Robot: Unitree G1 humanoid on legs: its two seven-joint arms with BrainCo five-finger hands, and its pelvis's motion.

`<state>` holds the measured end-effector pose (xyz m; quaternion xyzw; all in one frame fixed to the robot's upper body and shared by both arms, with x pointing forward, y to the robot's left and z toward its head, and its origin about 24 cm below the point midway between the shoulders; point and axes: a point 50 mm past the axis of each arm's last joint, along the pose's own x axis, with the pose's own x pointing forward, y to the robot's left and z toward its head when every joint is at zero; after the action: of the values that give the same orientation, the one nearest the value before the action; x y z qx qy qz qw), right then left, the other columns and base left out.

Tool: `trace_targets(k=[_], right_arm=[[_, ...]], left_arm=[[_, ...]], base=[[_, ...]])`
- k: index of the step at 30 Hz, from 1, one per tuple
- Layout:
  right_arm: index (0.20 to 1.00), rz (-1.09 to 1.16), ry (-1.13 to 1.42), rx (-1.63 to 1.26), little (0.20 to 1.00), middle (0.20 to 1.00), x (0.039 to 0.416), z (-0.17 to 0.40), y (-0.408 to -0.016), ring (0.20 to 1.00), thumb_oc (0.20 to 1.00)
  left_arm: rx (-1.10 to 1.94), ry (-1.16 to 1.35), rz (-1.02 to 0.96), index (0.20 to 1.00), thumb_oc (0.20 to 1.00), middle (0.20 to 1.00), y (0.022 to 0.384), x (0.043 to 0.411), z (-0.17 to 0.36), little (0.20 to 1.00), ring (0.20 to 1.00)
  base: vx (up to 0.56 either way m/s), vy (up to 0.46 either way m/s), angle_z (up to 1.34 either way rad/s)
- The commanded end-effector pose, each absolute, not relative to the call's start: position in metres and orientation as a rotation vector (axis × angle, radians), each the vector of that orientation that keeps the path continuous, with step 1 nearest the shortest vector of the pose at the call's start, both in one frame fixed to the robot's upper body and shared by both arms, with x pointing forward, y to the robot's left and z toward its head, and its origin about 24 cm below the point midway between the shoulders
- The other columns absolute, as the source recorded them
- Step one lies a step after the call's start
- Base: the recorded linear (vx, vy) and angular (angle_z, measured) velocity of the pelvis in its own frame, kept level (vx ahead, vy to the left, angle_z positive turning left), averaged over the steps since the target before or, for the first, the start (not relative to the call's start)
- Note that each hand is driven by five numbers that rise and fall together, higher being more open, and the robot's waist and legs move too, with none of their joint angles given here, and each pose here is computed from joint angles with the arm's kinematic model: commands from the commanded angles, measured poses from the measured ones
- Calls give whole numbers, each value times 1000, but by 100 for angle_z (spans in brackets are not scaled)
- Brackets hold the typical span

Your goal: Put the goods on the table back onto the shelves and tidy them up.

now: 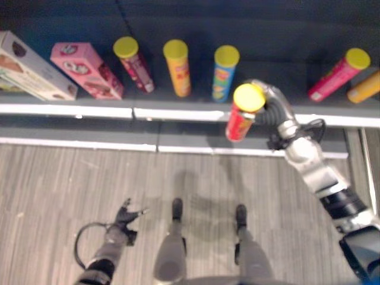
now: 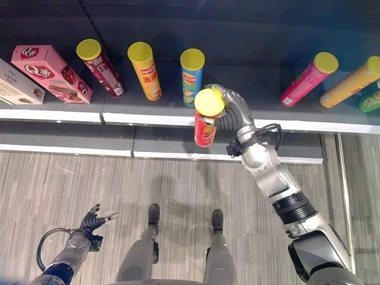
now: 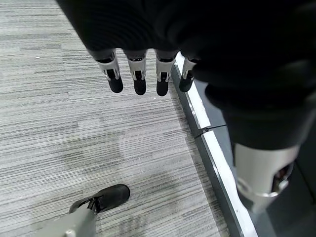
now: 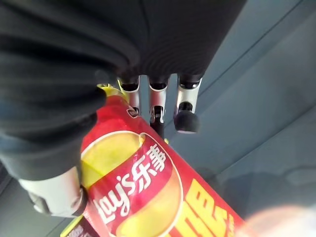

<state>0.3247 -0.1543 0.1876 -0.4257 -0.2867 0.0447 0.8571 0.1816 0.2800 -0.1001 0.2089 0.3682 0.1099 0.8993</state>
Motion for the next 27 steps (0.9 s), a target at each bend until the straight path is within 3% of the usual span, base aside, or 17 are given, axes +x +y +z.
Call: trace_targets(k=[1,11,16,22,23,27], right_arm=[[200,62,-774,-851,200,200,317,223,-155,200,200],[200,94,-744,-933,200,200,326,231,-161,200,200],[200,110,-743,-909,200,200,322,234,-161,200,200],[200,131,-730,-914,200,200,318,228,-161,200,200],[200,172,-717,-885,200,200,312,216,-156,200,200],[200,144,-701,-884,200,200,313,214,-162,200,200]], left_arm=[[508,813,250,1000,1000,1000,300,165,-101,1000,1000],[555,887,237,1000,1000,1000,305,148,-109,1000,1000],[425,845,218,1000,1000,1000,278,154,-114,1000,1000],[412,853,174,1000,1000,1000,267,156,-118,1000,1000],[449,936,143,1000,1000,1000,267,137,-129,1000,1000],[459,977,142,1000,1000,1000,271,129,-132,1000,1000]], base=[[-25,-127,-17],[136,-361,-3],[4,-378,15],[-20,-90,23],[-6,-131,64],[60,44,15]])
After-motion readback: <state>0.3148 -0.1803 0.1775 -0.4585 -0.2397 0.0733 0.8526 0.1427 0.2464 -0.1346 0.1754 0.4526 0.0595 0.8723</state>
